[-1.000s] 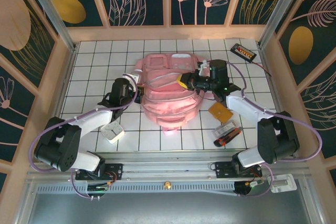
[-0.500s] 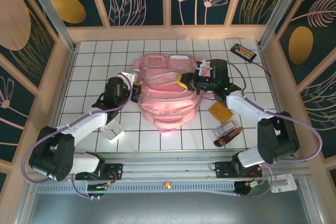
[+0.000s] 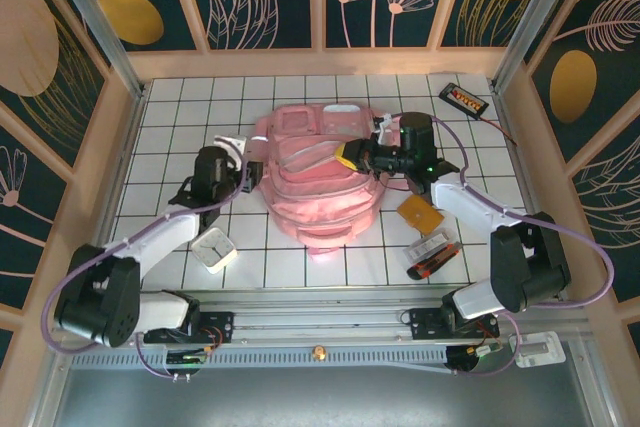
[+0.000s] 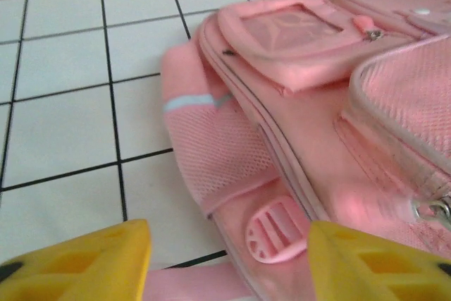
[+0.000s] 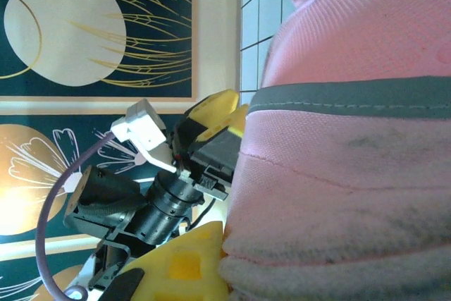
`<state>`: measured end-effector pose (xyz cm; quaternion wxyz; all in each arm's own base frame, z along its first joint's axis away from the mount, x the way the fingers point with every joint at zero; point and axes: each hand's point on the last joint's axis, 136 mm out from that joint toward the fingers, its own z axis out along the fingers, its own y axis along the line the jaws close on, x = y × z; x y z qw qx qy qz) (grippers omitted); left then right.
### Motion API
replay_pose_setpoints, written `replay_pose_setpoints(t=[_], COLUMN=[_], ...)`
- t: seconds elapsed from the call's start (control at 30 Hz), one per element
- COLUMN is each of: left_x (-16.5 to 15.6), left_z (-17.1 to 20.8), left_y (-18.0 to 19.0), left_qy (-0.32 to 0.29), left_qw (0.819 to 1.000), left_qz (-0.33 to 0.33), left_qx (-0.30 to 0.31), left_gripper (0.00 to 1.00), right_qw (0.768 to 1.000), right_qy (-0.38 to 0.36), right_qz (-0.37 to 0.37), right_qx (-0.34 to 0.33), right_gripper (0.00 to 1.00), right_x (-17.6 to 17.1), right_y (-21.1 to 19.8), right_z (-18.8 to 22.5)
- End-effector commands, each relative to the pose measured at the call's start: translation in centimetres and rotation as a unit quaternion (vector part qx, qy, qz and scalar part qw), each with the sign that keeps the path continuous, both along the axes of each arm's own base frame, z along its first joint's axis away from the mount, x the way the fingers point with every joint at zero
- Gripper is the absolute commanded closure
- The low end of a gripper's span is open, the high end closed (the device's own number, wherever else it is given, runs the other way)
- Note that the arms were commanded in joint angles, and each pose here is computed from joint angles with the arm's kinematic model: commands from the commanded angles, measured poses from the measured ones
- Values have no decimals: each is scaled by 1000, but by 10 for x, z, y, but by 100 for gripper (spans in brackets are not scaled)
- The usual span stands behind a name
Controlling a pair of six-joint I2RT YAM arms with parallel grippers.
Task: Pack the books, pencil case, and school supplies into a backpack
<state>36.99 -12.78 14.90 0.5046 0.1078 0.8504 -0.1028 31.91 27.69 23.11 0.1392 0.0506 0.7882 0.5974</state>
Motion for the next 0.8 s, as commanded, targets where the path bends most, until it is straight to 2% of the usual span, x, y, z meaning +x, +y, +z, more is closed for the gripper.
replay_pose_setpoints(t=[0.0,0.07,0.13,0.2,0.27,0.33,0.57,0.77], left_x=[-11,-27,-46,-60,-62,-59,-44,-18], left_z=[76,103,117,120,114,104,83,73], left_y=[-22,-45,-75,-104,-121,-131,-149,-137], left_qy=[-136,-186,-221,-236,-228,-219,-203,-189], left_qw=[988,973,954,934,927,924,922,941], left_qz=[-66,-131,-201,-264,-288,-297,-300,-229], left_qx=[-40,-31,7,45,77,106,136,160], left_gripper=[36,29,22,18,18,17,15,18], right_qw=[997,997,997,996,996,995,995,995], right_qy=[-69,-64,-62,-59,-59,-60,-63,-60], right_qz=[27,27,28,32,37,44,54,59], right_qx=[33,38,47,53,58,61,58,58], right_gripper=[100,100,100,100,100,100,100,100], right_x=[0,2,2,2,1,-2,-8,-11], right_y=[6,9,12,17,22,28,40,45], right_z=[38,36,36,37,39,43,49,48])
